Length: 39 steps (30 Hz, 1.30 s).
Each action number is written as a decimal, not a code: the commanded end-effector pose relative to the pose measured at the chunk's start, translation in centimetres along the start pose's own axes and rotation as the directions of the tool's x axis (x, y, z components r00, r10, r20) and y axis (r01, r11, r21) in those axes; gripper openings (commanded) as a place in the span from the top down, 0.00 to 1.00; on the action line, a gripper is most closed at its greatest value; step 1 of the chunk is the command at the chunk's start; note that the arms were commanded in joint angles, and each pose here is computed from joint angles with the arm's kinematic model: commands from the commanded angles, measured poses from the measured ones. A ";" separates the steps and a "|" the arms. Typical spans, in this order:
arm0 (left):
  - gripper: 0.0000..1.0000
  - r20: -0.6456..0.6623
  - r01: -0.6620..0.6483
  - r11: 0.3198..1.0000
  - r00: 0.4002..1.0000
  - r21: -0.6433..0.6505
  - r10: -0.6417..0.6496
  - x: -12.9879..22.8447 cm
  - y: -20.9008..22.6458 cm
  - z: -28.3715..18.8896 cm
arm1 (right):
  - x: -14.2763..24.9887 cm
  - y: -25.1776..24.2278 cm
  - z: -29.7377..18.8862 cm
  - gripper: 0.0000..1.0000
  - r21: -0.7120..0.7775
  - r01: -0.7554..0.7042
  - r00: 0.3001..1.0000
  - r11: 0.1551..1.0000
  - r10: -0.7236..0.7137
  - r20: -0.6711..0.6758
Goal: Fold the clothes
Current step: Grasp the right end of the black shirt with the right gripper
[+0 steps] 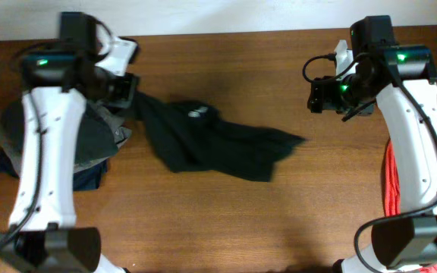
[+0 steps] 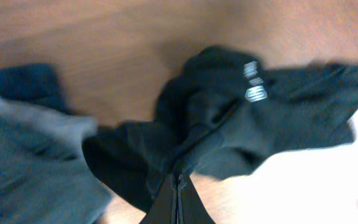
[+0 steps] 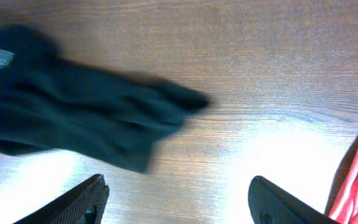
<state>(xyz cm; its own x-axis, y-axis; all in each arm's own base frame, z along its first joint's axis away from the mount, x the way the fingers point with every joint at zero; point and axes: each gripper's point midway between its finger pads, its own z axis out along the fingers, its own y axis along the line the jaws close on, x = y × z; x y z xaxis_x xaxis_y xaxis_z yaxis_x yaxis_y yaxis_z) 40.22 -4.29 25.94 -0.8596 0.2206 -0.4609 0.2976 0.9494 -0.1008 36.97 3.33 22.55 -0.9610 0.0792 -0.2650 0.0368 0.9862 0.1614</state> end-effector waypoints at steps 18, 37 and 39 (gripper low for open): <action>1.00 0.047 0.036 0.999 0.998 -0.041 -0.034 0.0 0.9 -2.5 | 3.7 11.4 15.5 0.27 -0.353 0.284 0.954 0.891 -0.299 0.013; 0.99 0.044 0.036 0.999 0.998 -0.040 -0.034 0.1 0.9 -2.5 | 11.1 20.5 19.2 0.37 -0.375 0.397 0.896 0.838 -0.442 -0.039; 0.99 0.044 0.036 0.999 0.998 -0.040 -0.035 0.1 0.9 -2.5 | 11.2 20.6 20.0 0.37 -0.369 0.402 0.893 0.838 -0.447 -0.042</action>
<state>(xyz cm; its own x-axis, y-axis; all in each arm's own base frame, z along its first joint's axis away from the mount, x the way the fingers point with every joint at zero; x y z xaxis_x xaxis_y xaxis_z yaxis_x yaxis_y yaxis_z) 39.50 -2.79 27.07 -0.8589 0.1922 -0.4747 0.2598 0.9623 -0.0804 32.09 27.83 6.12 -0.8635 -0.3989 -0.3085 -0.5004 0.7537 0.4261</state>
